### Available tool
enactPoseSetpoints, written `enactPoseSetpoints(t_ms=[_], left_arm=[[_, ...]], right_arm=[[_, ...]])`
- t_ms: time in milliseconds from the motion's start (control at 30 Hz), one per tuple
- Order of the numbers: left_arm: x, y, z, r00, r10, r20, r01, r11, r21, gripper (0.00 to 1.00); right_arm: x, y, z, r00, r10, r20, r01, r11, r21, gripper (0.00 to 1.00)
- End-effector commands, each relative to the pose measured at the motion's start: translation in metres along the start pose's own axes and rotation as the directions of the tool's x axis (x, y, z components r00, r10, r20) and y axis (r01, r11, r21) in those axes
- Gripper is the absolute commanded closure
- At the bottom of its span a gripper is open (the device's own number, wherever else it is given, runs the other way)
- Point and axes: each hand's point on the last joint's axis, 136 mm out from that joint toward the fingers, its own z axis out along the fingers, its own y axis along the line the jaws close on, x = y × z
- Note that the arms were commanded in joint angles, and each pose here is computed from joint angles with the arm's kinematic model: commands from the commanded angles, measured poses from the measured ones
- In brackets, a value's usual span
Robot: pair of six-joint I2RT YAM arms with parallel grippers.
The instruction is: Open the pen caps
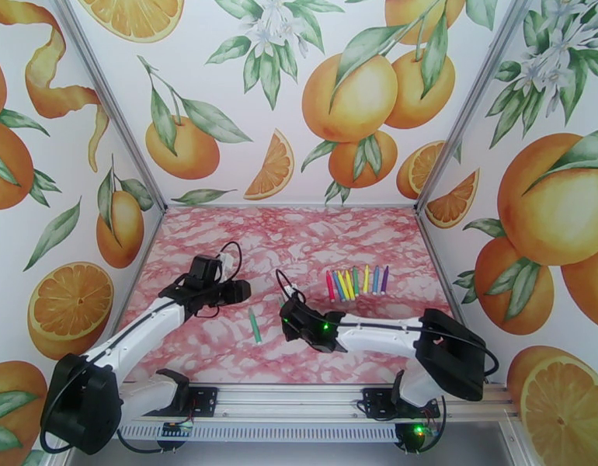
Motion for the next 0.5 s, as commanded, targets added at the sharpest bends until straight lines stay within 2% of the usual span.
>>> enactPoseSetpoints(t_ms=[0,467], left_arm=[[-0.012,-0.030,0.004,1.000,0.004,0.022,-0.007,0.992,0.124,0.46],[-0.008,-0.068,0.028,0.999,0.036,-0.023,-0.031,0.982,0.187,0.46]], right_arm=[[-0.012,0.014,-0.008,0.999,-0.002,0.051,0.007,0.996,-0.085,0.91],[-0.031,0.031,-0.027,0.992,-0.007,0.125,0.028,0.985,-0.171,0.93]])
